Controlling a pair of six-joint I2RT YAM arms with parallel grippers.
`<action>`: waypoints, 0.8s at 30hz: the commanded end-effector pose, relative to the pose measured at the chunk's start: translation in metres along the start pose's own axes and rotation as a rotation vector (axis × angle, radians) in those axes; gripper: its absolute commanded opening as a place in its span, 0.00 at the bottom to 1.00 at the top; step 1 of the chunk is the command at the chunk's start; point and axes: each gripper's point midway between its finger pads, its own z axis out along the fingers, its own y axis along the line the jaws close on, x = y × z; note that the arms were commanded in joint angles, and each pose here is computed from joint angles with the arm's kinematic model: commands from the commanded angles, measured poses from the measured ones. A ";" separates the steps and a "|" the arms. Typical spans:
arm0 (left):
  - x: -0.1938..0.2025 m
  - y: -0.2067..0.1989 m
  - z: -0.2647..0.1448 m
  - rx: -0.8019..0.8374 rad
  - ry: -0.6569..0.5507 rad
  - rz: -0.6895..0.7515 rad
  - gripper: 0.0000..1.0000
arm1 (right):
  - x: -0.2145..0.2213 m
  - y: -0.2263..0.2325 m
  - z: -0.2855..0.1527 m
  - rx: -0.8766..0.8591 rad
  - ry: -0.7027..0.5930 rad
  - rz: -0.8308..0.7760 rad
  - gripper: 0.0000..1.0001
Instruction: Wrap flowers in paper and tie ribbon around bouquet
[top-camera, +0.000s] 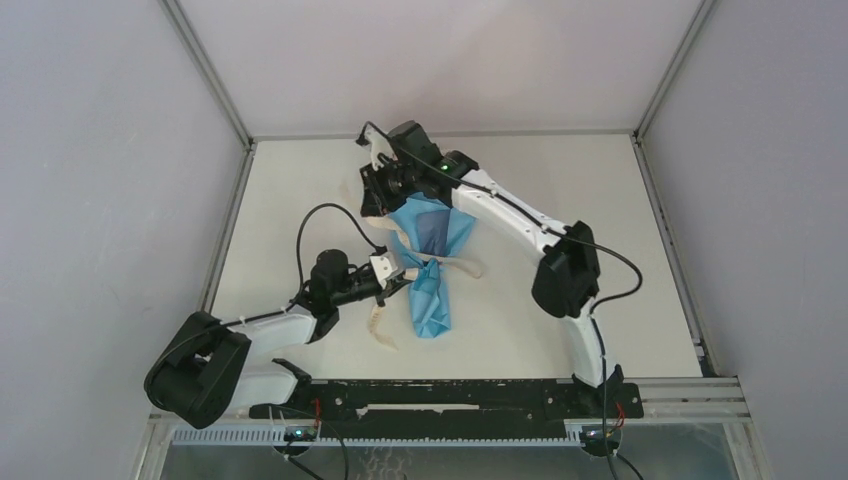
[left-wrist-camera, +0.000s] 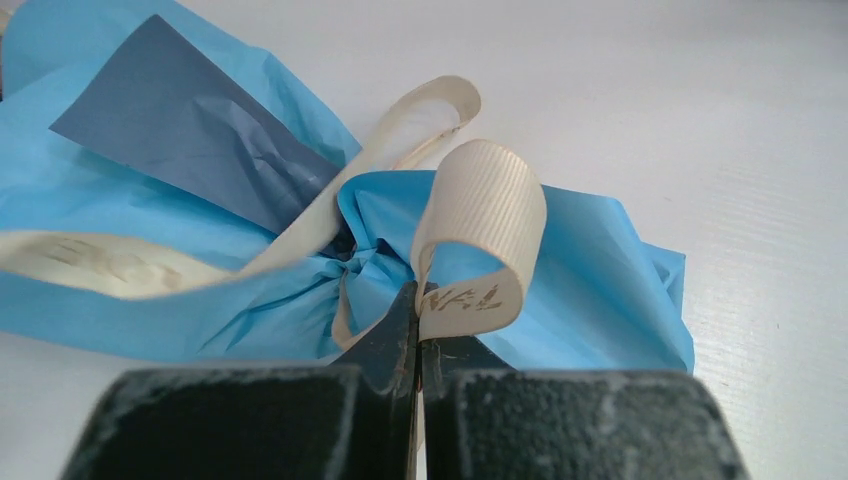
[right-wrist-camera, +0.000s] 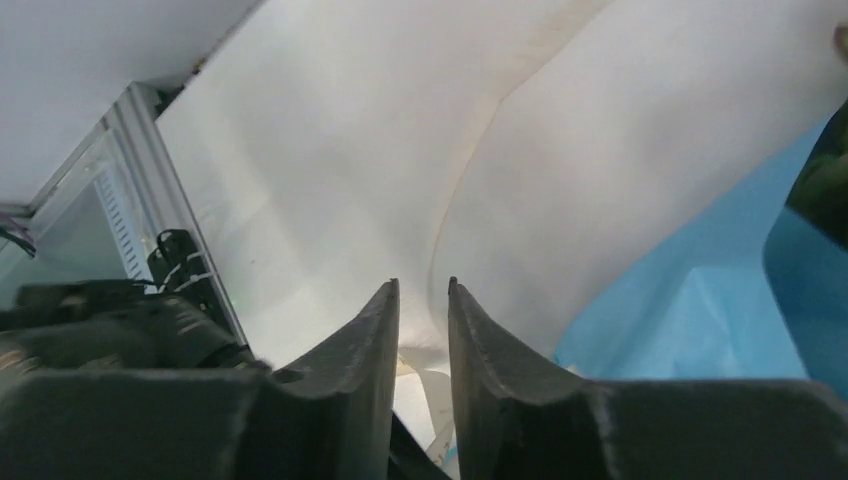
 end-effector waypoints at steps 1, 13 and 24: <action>-0.012 0.000 -0.003 -0.010 -0.047 0.042 0.00 | 0.006 0.001 -0.002 0.000 0.082 -0.034 0.41; -0.014 0.004 -0.001 -0.027 -0.052 0.056 0.00 | 0.020 -0.016 -0.093 -0.176 -0.148 -0.145 0.70; -0.016 0.008 0.003 -0.027 -0.049 0.055 0.00 | 0.103 0.017 -0.089 -0.326 -0.243 -0.496 0.75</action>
